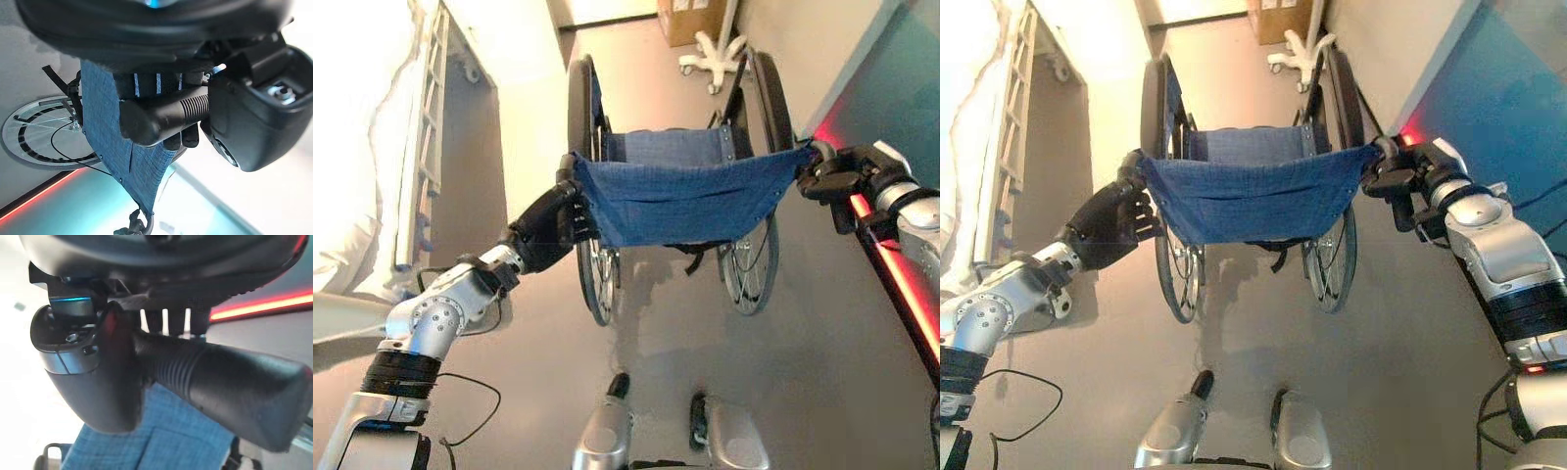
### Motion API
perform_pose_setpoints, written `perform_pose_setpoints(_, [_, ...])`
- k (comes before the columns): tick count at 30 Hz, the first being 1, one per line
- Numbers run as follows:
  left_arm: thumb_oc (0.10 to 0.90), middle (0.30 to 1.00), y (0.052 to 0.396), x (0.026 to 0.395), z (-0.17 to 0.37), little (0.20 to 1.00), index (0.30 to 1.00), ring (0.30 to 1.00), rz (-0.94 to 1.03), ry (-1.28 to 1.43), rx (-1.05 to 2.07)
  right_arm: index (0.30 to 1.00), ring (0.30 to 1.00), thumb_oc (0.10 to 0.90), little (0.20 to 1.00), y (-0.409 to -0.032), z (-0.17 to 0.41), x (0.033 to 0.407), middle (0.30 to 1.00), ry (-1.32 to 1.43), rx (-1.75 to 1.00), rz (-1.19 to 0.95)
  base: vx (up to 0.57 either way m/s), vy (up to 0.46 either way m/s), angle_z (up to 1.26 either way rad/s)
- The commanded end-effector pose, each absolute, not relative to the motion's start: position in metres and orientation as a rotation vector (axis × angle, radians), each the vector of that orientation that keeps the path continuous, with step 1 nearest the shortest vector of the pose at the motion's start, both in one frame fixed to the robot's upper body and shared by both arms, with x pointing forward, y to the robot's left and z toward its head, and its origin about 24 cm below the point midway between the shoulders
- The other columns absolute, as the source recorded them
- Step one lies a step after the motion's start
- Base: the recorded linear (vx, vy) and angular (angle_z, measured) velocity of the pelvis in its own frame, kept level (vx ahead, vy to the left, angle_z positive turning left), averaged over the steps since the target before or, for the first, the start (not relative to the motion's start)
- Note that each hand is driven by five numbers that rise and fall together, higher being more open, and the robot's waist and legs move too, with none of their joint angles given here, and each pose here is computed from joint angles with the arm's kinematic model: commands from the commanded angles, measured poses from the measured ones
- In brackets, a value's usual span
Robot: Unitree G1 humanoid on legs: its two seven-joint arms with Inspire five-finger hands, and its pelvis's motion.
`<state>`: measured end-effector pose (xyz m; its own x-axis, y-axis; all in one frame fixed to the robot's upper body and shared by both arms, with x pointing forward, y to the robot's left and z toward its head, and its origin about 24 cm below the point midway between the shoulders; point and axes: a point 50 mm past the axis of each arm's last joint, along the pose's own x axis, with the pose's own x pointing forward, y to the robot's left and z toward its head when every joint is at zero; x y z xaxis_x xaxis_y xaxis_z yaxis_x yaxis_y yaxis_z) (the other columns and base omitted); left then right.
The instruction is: Push the wheelchair next to the bed
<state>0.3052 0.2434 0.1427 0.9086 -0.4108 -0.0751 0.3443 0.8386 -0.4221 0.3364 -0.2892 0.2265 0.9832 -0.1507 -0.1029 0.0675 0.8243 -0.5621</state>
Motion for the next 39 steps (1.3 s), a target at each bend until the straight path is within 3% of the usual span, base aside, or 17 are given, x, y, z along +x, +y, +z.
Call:
perform_pose_setpoints(1, [0.4,0.3,0.271,0.284,0.243,0.3,0.3,0.3,-0.445,-0.324,-0.328,0.3,0.3,0.4,0.3,-0.214,0.274,0.344,0.3,-0.209,-0.593,0.174,0.26,-0.275,0.7])
perform_pose_setpoints(18, [0.4,0.3,0.275,0.277,0.211,0.3,0.3,0.3,-0.396,-0.297,-0.411,0.3,0.3,0.4,0.3,-0.186,0.261,0.35,0.3,-0.195,-0.662,0.255,0.2,-0.162,0.29])
perform_pose_setpoints(26, [0.4,0.3,0.263,0.291,0.209,0.3,0.3,0.3,-0.466,-0.288,-0.426,0.3,0.3,0.4,0.3,-0.198,0.254,0.356,0.3,-0.165,-0.674,0.199,0.27,0.0,0.0])
perform_pose_setpoints(39, [0.4,0.3,0.284,0.293,0.225,0.3,0.3,0.3,-0.438,-0.275,-0.395,0.3,0.3,0.4,0.3,-0.203,0.252,0.356,0.3,-0.164,-0.638,0.215,0.27,0.085,0.46])
